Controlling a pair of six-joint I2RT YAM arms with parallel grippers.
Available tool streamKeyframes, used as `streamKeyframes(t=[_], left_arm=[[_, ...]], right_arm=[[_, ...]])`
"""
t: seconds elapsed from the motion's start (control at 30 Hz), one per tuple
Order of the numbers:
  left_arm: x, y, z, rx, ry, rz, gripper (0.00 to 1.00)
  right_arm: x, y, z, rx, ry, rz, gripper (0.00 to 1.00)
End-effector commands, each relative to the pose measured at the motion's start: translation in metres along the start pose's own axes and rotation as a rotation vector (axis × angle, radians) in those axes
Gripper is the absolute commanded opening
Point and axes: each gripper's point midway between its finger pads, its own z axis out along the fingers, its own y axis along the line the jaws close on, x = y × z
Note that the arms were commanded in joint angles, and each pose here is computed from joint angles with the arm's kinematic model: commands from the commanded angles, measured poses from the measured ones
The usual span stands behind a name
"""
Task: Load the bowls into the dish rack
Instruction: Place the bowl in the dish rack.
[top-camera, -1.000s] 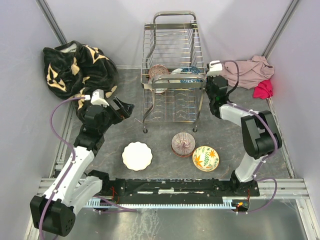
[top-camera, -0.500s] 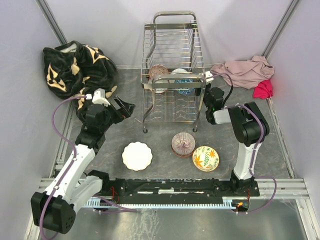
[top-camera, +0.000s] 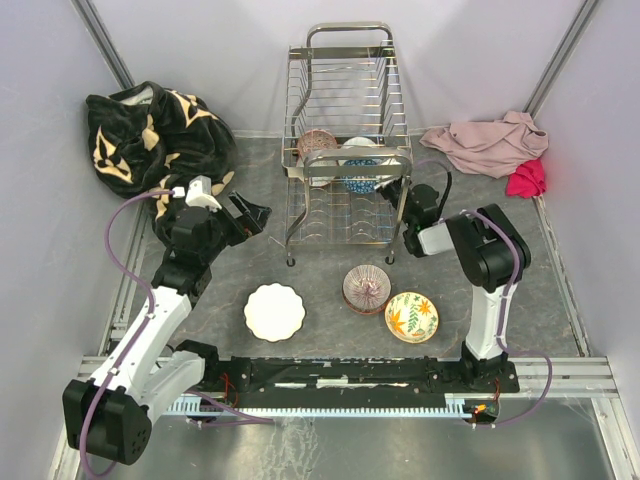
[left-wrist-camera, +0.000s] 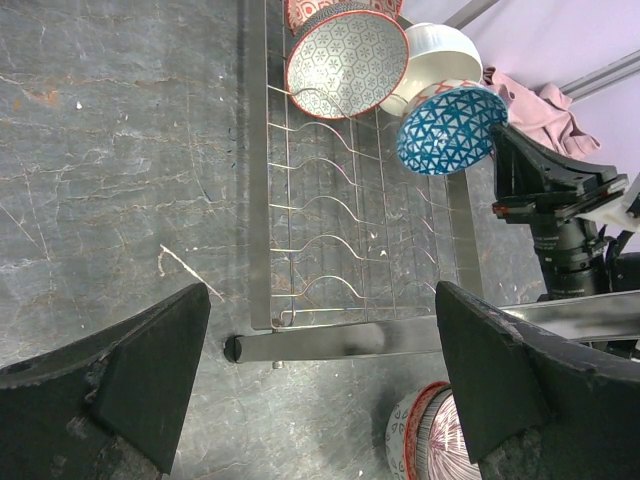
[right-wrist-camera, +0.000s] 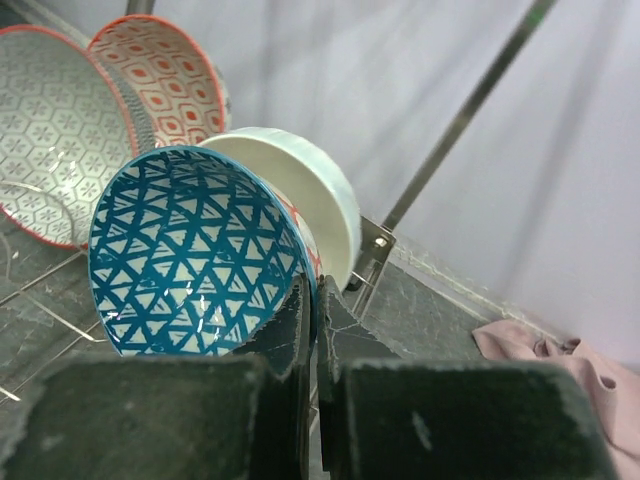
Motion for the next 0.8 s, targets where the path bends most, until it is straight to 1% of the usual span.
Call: streamKeyframes(t=[0.0, 0.2, 0.77], left_arm=[[-0.012, -0.015, 0.0, 0.065, -0.037, 0.033, 0.99], [-0.009, -0.013, 0.001, 0.066, -0.034, 0.028, 0.99], [-0.005, -0.012, 0.005, 0.072, -0.026, 0.024, 0.99]], right_arm=[[-0.044, -0.001, 0.006, 0.045, -0.16, -0.195, 0.0], [-0.037, 0.001, 0.009, 0.07, -0.132, -0.277, 0.0], [-0.043, -0.012, 0.018, 0.128, -0.125, -0.439, 0.0]])
